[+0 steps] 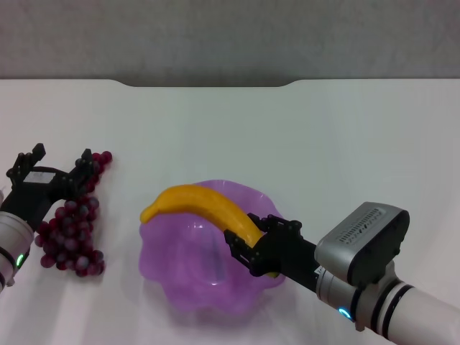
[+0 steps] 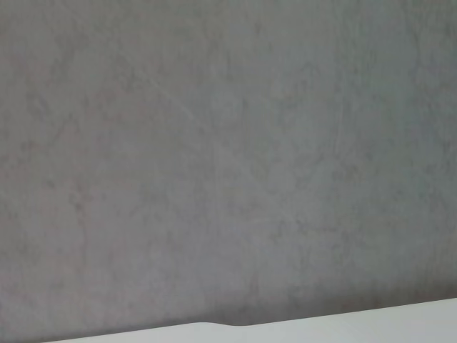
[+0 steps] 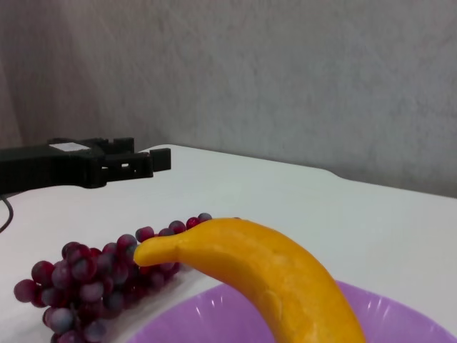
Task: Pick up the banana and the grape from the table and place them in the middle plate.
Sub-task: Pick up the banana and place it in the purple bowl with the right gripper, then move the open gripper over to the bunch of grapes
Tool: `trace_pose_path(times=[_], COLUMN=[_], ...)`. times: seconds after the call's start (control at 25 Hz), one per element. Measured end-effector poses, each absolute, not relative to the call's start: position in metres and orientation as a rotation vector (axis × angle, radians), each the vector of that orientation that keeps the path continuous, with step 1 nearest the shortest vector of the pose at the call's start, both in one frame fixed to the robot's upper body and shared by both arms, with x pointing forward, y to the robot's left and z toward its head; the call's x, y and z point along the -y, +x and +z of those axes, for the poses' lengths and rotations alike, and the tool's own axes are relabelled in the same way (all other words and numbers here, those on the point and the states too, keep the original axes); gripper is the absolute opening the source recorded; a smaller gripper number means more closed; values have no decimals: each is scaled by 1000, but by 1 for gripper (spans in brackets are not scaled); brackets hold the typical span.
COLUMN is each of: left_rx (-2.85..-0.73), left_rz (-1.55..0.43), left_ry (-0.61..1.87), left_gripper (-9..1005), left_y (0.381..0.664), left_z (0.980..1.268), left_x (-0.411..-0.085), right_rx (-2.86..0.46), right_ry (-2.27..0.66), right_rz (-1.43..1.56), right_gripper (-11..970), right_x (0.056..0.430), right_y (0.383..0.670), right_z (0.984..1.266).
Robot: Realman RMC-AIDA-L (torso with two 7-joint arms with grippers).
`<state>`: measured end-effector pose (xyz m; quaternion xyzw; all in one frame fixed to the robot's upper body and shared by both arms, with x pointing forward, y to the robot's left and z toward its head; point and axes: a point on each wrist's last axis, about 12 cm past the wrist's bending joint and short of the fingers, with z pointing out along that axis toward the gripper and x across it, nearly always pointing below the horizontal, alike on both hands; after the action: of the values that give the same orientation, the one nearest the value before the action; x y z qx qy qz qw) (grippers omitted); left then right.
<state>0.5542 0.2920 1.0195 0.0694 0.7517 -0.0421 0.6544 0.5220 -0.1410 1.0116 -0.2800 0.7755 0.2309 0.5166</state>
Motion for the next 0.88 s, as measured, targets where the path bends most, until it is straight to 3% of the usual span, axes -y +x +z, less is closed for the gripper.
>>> trace_pose_path(times=[0.4,0.88], left_rx=[-1706,-1708], left_rz=[-96,-94], left_ry=[156,155], left_gripper=[896,895], left_y=[554,554], left_z=[1019,1019], left_x=[-292,-292], right_rx=[-1903,-1790], right_ry=[-626,-601], right_rz=[559,520], right_gripper=[660,815], right_x=[145,153], right_y=[524,545], right_z=[1009,1026])
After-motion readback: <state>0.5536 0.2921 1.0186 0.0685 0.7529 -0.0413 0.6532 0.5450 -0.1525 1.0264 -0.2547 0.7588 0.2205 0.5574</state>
